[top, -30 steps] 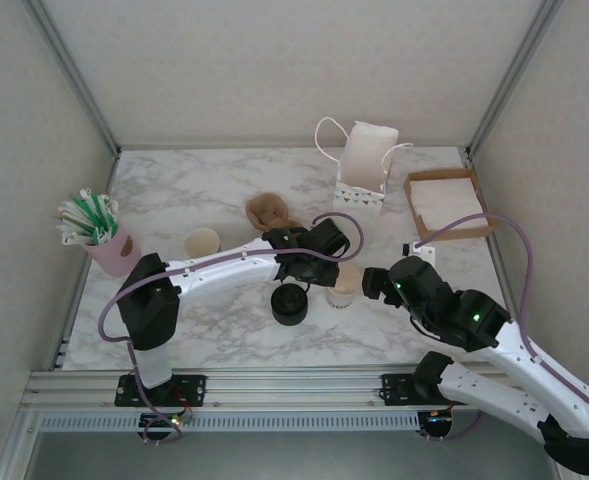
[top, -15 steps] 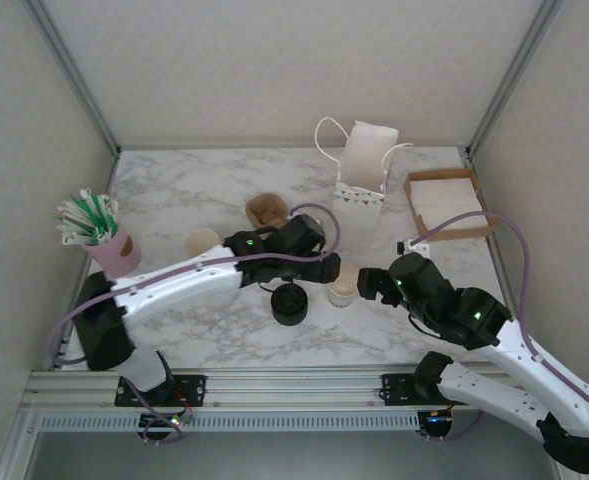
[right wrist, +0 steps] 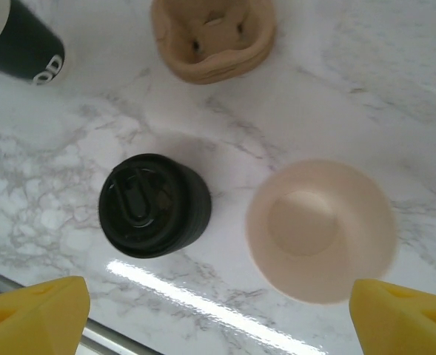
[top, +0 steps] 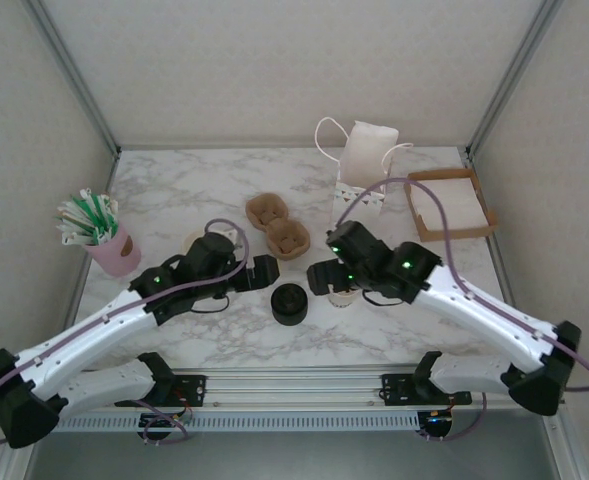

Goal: Pack the takeout coffee

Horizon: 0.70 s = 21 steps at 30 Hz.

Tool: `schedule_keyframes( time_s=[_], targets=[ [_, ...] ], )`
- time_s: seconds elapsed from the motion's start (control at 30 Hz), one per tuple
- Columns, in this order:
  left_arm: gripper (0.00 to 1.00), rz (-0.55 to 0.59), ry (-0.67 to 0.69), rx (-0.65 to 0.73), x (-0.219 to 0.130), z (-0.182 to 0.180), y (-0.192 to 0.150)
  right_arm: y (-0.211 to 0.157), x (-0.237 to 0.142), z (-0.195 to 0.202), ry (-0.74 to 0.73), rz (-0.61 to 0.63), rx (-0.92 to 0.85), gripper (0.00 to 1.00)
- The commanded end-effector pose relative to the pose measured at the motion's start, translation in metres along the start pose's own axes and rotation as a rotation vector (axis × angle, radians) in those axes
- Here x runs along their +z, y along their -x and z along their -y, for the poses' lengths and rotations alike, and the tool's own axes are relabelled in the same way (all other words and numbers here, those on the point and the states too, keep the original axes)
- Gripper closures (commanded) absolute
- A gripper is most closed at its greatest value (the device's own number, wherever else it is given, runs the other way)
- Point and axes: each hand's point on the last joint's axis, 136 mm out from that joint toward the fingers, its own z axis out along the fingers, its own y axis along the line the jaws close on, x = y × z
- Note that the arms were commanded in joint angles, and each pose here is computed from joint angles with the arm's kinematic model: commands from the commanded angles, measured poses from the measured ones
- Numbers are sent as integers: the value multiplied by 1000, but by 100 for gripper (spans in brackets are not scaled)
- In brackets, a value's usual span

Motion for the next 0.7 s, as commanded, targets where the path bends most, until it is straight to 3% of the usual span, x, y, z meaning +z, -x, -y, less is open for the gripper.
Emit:
schedule_keyframes(
  time_s=[0.0,0.37,0.67],
  targets=[
    [3,-52,-80,-74,-2,-4,-18,1,0,-24,33,-39,-105,9],
    [48,-158,-138,-212,6,-46,-69,-5,36,-63,36,-221,-214,10],
    [60,-212,-151,-255,26,-66,-89,-17,78,-73,-3,-356,-242,13]
  ],
)
